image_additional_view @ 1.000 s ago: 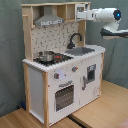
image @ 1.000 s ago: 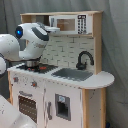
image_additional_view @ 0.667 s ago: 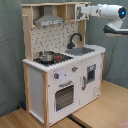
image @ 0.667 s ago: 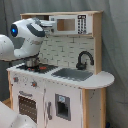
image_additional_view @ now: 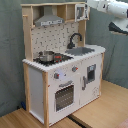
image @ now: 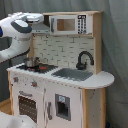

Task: Play with the kitchen

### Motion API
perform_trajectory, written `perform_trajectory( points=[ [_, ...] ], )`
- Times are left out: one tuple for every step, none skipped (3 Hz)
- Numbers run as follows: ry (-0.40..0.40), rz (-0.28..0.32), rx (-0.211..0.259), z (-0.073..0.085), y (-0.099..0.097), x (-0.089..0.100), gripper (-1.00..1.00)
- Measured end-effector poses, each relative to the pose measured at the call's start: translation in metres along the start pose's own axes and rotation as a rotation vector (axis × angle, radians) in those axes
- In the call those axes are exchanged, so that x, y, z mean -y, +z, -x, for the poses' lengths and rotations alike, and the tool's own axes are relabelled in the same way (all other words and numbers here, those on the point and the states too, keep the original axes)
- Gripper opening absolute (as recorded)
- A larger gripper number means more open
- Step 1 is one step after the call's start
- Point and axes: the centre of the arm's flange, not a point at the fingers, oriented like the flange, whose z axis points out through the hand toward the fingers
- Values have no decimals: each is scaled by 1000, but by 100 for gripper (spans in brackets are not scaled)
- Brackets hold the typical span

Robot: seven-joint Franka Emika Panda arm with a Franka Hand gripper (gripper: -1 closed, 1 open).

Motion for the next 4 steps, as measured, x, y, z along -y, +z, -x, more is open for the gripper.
perform_trajectory(
  points=[
    [27, 29, 53, 0, -15, -14, 100],
    [58, 66, 97, -10, -26, -31, 100],
    [83, 88, 126, -23, -30, -43, 100],
    [115, 107, 163, -40, -31, -54, 100]
  ],
)
